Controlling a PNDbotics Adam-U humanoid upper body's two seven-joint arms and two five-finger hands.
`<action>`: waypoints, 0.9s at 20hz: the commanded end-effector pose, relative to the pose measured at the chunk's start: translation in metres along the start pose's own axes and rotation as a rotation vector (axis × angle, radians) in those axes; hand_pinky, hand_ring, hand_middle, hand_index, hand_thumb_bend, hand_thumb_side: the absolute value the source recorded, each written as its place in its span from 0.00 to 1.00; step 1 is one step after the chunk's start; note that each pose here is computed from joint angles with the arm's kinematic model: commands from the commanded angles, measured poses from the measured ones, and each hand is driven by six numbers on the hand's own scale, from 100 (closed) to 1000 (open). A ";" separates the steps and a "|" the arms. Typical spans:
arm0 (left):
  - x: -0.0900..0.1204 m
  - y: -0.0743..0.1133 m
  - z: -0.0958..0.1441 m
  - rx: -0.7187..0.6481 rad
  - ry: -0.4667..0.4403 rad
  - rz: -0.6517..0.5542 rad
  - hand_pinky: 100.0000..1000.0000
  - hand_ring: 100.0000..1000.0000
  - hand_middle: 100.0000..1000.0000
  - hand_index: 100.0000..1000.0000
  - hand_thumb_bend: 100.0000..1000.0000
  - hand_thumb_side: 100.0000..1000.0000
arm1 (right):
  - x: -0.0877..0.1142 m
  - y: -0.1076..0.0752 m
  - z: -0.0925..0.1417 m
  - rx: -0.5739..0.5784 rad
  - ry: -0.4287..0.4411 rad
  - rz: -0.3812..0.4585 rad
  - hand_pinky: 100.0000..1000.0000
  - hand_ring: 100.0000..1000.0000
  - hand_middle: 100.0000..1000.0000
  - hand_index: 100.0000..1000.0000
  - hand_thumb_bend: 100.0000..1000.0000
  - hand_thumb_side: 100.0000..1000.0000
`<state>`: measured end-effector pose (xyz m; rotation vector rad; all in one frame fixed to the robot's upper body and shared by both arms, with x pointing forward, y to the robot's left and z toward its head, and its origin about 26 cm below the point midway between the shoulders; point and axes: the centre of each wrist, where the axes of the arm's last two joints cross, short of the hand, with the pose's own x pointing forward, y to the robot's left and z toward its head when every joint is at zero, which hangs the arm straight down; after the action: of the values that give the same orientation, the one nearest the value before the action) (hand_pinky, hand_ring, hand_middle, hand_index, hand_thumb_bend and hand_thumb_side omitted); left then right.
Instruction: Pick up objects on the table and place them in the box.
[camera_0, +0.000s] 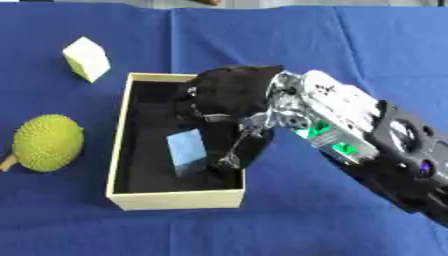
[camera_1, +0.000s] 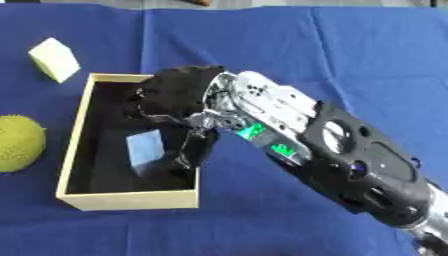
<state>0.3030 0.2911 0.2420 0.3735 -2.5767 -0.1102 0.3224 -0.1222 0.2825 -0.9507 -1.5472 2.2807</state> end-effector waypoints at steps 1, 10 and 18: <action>0.005 0.002 -0.003 -0.007 -0.022 0.001 0.76 0.72 0.62 0.80 0.03 0.75 | -0.003 -0.014 0.014 -0.085 0.024 -0.010 0.89 0.88 0.83 0.92 0.10 0.13; 0.005 0.012 -0.001 -0.067 0.015 -0.109 0.76 0.73 0.62 0.81 0.00 0.72 | -0.030 -0.033 0.073 -0.333 0.149 -0.120 0.87 0.79 0.75 0.86 0.00 0.34; 0.007 0.019 0.000 -0.356 0.090 -0.361 0.80 0.75 0.66 0.85 0.00 0.57 | -0.068 -0.024 0.125 -0.442 0.266 -0.150 0.87 0.76 0.72 0.83 0.00 0.35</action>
<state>0.2960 0.3056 0.2383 0.6290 -2.3298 -0.5597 0.3015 -0.2309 0.3442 -1.0728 -1.9235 1.6903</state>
